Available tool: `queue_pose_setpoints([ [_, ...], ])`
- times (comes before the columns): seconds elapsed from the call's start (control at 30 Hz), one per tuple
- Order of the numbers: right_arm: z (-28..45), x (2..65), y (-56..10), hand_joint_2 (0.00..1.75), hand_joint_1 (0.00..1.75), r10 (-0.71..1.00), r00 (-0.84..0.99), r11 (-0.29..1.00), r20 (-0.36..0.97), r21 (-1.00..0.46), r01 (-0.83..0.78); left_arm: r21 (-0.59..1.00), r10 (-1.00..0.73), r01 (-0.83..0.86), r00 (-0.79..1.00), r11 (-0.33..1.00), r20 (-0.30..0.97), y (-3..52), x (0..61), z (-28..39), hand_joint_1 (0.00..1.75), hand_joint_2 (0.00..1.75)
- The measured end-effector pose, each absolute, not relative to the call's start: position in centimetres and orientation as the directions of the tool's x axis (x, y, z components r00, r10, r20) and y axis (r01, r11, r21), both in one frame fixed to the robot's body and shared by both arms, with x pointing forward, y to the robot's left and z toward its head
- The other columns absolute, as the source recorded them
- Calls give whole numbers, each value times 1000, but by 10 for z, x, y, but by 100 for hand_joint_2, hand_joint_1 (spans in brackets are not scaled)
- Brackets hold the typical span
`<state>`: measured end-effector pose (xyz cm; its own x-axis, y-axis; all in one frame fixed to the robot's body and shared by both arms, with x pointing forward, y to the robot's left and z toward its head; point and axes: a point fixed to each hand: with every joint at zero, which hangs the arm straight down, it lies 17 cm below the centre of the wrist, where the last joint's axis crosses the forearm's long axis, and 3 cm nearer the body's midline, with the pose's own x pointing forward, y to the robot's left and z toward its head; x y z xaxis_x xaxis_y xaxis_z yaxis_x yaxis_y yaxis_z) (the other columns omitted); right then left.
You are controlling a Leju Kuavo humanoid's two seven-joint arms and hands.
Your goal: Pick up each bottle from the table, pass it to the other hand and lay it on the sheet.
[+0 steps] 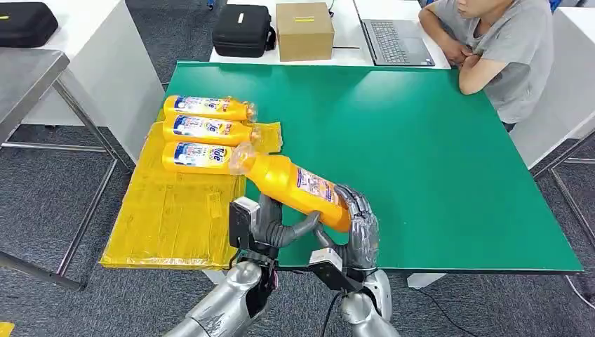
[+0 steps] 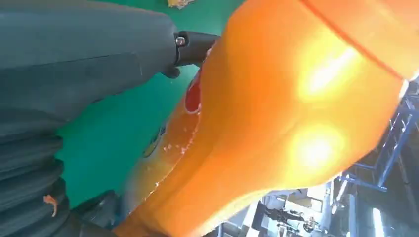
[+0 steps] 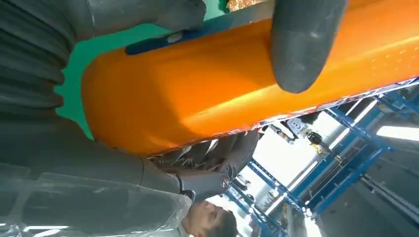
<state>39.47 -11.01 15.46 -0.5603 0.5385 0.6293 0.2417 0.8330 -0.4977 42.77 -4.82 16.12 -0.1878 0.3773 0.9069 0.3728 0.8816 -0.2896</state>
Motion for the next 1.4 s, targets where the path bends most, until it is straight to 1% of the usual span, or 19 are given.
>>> queue_pose_setpoints([
  [0.2,143,395,-128,175,175,587,-522,802,618,-533,271,-393,478,440,-100,808,872,-56,423,162,0,175],
  [0.37,138,396,-139,175,175,612,-501,785,611,-548,290,-476,543,513,22,715,840,-71,413,159,0,175],
  [0.7,136,397,-146,175,175,622,-486,779,614,-550,302,-497,555,522,54,693,830,-74,410,157,0,175],
  [0.77,135,397,-148,175,175,620,-482,781,619,-547,302,-546,580,545,129,636,804,-82,404,156,0,175],
  [0.83,136,399,-150,175,175,620,-479,782,622,-542,308,-606,602,573,229,552,765,-92,395,157,0,175],
  [0.93,140,403,-152,175,175,618,-478,785,625,-532,319,-635,607,585,282,506,743,-99,390,159,0,175],
  [1.3,151,405,-142,175,175,563,-478,827,675,-460,324,-639,607,545,272,542,747,-100,395,157,0,175],
  [1.4,159,403,-132,175,175,528,-490,849,694,-423,315,-670,636,485,263,562,725,-94,408,159,0,175],
])
